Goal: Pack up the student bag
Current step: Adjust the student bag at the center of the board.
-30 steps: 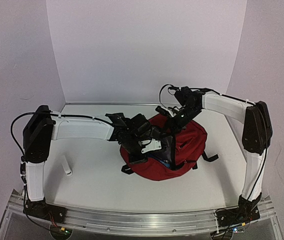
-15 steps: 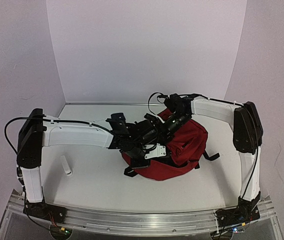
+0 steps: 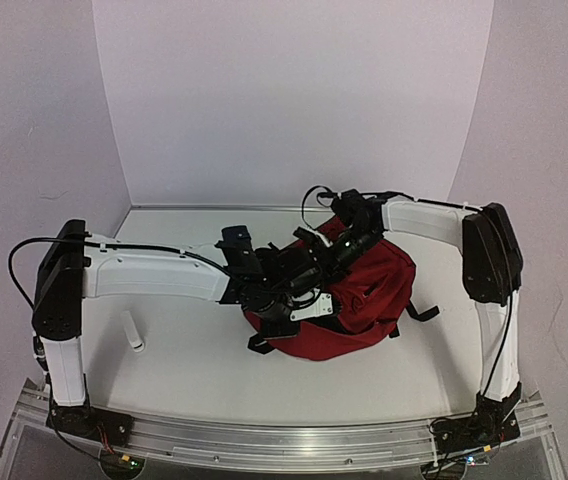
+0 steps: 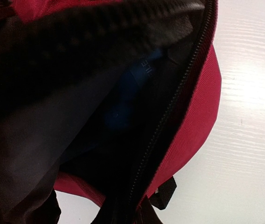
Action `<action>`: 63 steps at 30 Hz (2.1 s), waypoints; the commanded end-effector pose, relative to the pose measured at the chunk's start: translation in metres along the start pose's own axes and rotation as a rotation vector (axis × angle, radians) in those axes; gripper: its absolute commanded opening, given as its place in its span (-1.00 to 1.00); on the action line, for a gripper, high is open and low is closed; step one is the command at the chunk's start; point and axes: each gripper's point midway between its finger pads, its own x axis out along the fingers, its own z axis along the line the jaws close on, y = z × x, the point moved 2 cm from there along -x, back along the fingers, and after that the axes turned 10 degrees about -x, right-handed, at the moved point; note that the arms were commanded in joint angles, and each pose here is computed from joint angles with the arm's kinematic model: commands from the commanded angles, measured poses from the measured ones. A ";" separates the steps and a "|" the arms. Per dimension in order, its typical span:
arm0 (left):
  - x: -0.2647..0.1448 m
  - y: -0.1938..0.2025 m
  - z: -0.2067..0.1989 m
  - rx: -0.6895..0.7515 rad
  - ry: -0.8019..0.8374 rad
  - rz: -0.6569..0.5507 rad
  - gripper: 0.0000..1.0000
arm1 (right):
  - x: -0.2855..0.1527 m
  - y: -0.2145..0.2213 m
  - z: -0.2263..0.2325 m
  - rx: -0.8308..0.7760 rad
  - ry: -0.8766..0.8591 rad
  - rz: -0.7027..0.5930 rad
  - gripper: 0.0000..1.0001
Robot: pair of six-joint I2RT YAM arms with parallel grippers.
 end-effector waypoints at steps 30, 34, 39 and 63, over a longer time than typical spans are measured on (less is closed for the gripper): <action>-0.114 0.073 0.080 -1.164 -0.009 -0.439 0.99 | 0.024 0.027 -0.032 -0.075 0.199 0.026 -0.37; -0.100 0.092 0.078 -1.313 -0.036 -0.432 0.99 | 0.005 0.008 -0.012 -0.119 0.201 -0.032 -0.11; -0.091 0.111 0.090 -1.487 -0.053 -0.384 0.99 | -0.028 -0.025 0.027 -0.251 0.291 -0.119 0.28; -0.082 0.170 0.115 -1.947 0.021 -0.320 0.99 | 0.071 -0.029 0.065 -0.795 0.965 0.247 0.21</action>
